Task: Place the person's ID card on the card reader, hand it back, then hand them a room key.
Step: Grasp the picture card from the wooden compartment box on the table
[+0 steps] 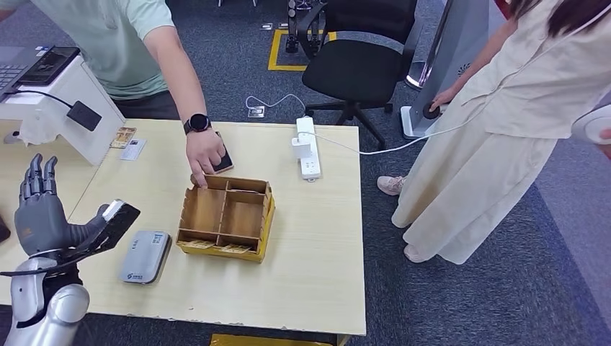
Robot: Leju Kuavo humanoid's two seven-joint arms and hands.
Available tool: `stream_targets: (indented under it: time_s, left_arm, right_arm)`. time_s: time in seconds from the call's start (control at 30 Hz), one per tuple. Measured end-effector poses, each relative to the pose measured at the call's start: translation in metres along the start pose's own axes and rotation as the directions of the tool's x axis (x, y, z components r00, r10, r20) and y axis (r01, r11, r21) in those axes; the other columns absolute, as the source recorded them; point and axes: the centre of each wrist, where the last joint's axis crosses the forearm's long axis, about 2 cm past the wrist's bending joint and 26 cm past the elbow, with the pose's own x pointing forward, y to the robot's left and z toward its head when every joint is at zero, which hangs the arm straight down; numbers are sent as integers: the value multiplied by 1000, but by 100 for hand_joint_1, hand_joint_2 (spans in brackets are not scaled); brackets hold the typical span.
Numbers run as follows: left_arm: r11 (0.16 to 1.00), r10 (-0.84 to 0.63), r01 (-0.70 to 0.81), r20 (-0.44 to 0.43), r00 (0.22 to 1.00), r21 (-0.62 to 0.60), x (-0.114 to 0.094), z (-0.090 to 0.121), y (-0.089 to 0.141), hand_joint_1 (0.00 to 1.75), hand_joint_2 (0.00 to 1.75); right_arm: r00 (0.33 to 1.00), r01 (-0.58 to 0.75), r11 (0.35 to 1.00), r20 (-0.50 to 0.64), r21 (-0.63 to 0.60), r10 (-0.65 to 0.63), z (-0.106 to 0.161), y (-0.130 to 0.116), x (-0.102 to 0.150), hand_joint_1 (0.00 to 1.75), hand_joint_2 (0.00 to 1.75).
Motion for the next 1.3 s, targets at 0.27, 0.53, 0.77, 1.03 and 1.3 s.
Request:
stream_targets:
  time_s: [0.27, 0.53, 0.77, 1.03, 1.3]
  left_arm:
    - [986, -150, 158, 125, 981, -57, -1, 32, 9, 0, 175]
    - [975, -179, 199, 179, 967, -100, 4, 42, 6, 0, 175]
    - [972, -176, 202, 199, 964, -119, 6, 44, 5, 0, 175]
    - [951, -149, 210, 260, 954, -226, 3, 51, 11, 0, 175]
    - [927, -133, 229, 310, 941, -298, 3, 58, 14, 0, 175]
  right_arm:
    - [1000, -1, 1000, 4, -2, 1, 0, -1, -1, 0, 0]
    - [1000, -1, 1000, 7, -2, 1, -1, -1, 0, 0, 0]
    - [1000, 0, 1000, 8, -2, 0, -1, -1, 0, 0, 0]
    - [1000, 6, 1000, 12, -5, -6, -1, -2, 0, 0, 0]
    - [1000, 9, 1000, 15, -5, -9, -2, -3, 0, 0, 0]
